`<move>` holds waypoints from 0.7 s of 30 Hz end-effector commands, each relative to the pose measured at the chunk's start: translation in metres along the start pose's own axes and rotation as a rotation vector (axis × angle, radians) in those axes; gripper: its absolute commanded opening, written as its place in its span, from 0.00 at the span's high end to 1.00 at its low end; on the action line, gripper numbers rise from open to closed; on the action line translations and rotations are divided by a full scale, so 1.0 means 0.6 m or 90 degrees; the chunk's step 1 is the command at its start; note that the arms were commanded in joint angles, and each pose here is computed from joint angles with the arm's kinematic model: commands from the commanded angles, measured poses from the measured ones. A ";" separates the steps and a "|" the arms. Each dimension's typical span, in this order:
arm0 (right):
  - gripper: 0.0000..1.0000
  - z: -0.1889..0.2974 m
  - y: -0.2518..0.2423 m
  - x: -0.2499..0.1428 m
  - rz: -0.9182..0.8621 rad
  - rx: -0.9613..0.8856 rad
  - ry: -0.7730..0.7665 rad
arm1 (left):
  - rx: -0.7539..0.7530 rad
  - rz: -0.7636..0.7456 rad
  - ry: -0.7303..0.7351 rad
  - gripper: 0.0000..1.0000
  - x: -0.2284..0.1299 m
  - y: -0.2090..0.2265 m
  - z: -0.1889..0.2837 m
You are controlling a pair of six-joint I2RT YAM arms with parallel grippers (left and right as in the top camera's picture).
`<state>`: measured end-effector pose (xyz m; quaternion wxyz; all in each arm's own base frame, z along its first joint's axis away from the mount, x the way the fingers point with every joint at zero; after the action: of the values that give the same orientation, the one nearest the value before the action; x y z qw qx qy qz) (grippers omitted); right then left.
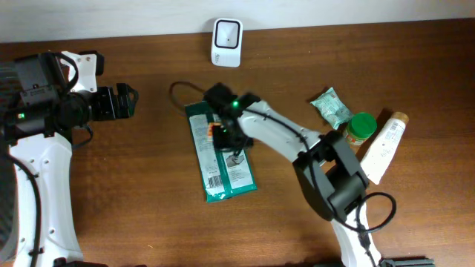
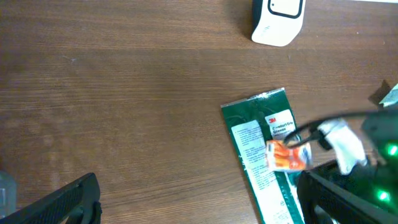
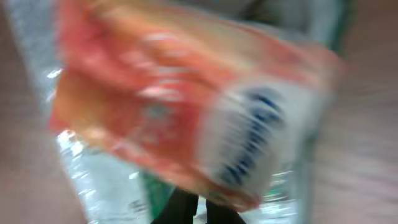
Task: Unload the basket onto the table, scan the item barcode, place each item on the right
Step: 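Place the mint pack at right and grasp the orange packet, then hold the orange packet in front of the barcode scanner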
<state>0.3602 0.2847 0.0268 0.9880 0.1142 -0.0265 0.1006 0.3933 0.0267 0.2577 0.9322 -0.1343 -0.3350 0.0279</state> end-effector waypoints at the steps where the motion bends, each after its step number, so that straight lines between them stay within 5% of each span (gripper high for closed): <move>1: 0.96 0.006 -0.050 0.038 0.009 -0.014 -0.035 | -0.008 -0.012 -0.014 0.01 0.007 -0.006 0.011; 4: 0.94 0.021 -0.039 0.112 0.012 0.041 -0.144 | -0.008 -0.012 -0.014 0.01 0.007 -0.006 0.011; 8: 0.75 0.044 0.008 0.169 0.098 0.113 -0.247 | -0.008 -0.012 -0.013 0.01 0.007 -0.006 0.010; 12: 0.62 0.055 -0.002 0.151 0.120 0.153 -0.194 | -0.008 -0.013 -0.013 0.01 0.007 -0.007 0.010; 21: 0.69 0.003 0.018 0.091 0.007 0.165 -0.073 | -0.008 -0.012 -0.013 0.01 0.007 -0.006 0.010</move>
<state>0.4182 0.2919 0.0499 0.9593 0.2526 -0.0832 0.0954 0.3933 0.0268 0.2576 0.9323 -0.1342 -0.3348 0.0280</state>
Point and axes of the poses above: each gripper's point midway between its finger pads, its own z axis back along the fingers, its own y axis along the line the jaws close on, x = y × z, the point moved 1 cm from there along z, back along the fingers, and after that the axes turned 6 degrees about z, right-handed, at the moved point
